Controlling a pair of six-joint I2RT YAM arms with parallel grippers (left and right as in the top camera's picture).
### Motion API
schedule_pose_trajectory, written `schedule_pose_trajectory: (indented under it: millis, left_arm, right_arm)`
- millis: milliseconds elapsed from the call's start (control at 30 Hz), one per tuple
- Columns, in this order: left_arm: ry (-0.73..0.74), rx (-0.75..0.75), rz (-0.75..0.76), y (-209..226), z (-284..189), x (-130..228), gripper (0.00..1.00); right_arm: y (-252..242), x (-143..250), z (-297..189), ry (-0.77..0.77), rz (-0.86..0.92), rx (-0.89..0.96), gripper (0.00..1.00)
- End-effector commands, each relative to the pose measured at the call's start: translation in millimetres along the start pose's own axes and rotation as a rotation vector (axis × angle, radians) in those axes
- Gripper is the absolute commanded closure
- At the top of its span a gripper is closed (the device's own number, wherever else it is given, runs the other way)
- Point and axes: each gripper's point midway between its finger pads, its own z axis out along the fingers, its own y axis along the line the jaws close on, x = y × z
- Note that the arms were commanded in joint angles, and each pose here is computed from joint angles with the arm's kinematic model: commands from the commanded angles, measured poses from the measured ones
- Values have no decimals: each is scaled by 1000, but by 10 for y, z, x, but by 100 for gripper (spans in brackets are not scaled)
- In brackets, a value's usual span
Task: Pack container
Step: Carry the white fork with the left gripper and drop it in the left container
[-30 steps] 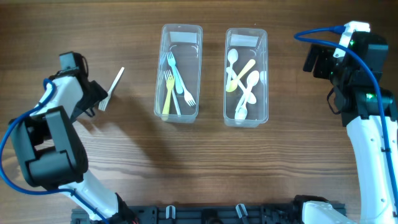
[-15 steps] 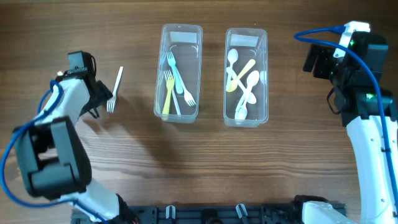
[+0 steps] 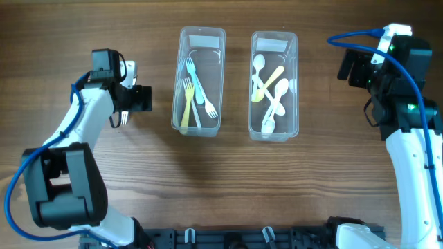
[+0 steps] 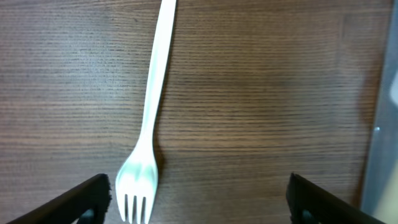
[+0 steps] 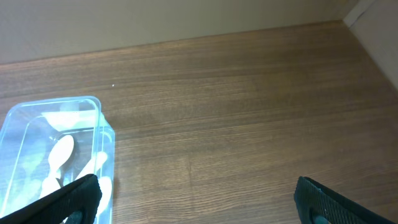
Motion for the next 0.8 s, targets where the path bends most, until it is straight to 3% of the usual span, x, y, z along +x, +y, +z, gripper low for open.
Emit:
schedule_pose_trajectory:
  millis: [0, 300, 567, 600, 767]
  left_arm:
    - [30, 7, 144, 29, 169, 59, 16]
    - [117, -63, 131, 212, 471, 237, 20]
    - [210, -69, 115, 280, 481, 466, 91]
    - [210, -69, 116, 276, 481, 467, 95]
    - [157, -70, 146, 173, 371, 289, 96]
  right_arm:
    - [-28, -63, -16, -15, -7, 16, 0]
    - [-28, -63, -16, -15, -7, 16, 0]
    - [-28, -63, -16, -15, -7, 16, 0]
    - [-28, -63, -16, -15, -7, 16, 0]
    - [-28, -63, -16, -15, -7, 16, 0]
